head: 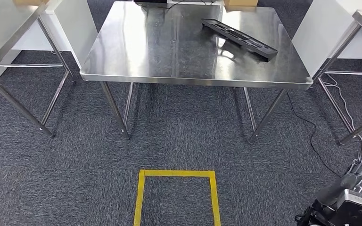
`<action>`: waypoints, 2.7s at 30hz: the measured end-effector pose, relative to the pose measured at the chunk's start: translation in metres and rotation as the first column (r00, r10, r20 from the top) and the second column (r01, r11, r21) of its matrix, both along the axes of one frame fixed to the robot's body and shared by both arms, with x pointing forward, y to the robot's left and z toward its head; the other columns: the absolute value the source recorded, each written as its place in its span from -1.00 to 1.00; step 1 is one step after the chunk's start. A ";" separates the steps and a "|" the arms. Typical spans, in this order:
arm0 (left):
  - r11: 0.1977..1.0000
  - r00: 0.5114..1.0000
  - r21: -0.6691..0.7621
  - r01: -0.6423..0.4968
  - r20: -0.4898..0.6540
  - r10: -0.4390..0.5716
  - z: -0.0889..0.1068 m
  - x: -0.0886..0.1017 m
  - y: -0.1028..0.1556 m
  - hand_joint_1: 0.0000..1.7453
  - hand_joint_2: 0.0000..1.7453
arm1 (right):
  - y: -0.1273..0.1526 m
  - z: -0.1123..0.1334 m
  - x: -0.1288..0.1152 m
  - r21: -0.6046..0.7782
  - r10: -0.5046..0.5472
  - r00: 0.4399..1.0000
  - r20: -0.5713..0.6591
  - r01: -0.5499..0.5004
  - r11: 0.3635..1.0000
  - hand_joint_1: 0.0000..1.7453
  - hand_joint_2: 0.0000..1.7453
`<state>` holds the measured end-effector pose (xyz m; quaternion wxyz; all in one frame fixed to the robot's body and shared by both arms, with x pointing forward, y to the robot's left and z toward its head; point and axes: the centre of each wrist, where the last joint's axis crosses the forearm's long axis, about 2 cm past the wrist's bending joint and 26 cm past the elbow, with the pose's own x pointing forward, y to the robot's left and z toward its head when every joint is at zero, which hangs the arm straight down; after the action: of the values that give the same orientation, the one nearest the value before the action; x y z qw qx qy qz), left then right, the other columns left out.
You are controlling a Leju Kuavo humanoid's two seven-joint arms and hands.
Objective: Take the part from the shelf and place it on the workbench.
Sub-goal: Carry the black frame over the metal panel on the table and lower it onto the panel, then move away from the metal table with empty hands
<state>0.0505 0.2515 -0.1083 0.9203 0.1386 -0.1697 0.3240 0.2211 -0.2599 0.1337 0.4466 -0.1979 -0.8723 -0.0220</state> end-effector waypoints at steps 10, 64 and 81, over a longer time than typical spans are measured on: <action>1.000 1.000 -0.001 0.002 0.001 -0.002 0.000 -0.001 -0.002 -1.00 -1.00 | -0.003 0.004 0.001 -0.010 0.000 1.000 0.005 0.000 1.000 -1.00 -1.00; 0.996 0.996 0.000 0.089 0.005 -0.089 0.001 0.003 -0.009 -1.00 -1.00 | -0.047 -0.018 -0.018 0.029 -0.093 0.993 -0.075 0.096 0.995 -1.00 -1.00; 0.992 0.992 0.015 0.126 0.001 -0.126 0.001 0.002 -0.003 -1.00 -1.00 | -0.049 -0.023 -0.022 0.068 -0.075 0.994 -0.083 0.081 0.994 -1.00 -1.00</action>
<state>0.0527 0.2484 -0.1077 0.9377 0.1340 -0.1815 0.2642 0.1989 -0.3091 0.1107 0.4867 -0.2168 -0.8439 -0.0626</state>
